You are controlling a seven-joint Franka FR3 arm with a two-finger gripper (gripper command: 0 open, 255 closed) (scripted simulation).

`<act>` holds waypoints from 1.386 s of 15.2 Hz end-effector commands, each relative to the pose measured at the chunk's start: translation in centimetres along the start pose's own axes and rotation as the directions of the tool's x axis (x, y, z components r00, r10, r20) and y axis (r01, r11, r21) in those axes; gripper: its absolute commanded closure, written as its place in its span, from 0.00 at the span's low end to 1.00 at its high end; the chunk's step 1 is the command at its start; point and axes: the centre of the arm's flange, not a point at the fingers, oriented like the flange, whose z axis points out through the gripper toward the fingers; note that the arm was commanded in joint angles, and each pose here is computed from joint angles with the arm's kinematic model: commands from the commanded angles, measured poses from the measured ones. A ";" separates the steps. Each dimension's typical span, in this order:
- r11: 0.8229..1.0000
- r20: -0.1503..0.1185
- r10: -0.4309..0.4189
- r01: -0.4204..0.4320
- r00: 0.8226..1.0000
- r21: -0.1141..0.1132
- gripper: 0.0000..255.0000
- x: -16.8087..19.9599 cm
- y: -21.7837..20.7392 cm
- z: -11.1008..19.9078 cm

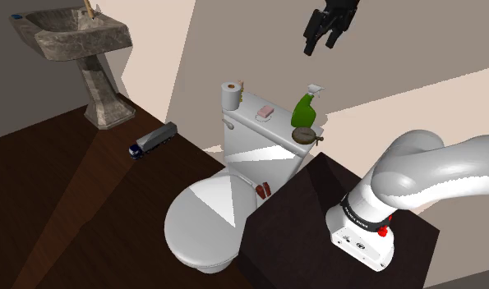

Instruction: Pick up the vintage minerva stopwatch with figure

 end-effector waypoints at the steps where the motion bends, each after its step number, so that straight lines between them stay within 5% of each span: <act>1: 1.000 0.000 0.000 0.000 1.000 0.000 0.00 0.0 0.0 0.0; 21: 0.993 0.125 -0.034 0.019 0.992 0.114 0.00 -2.1 14.3 23.1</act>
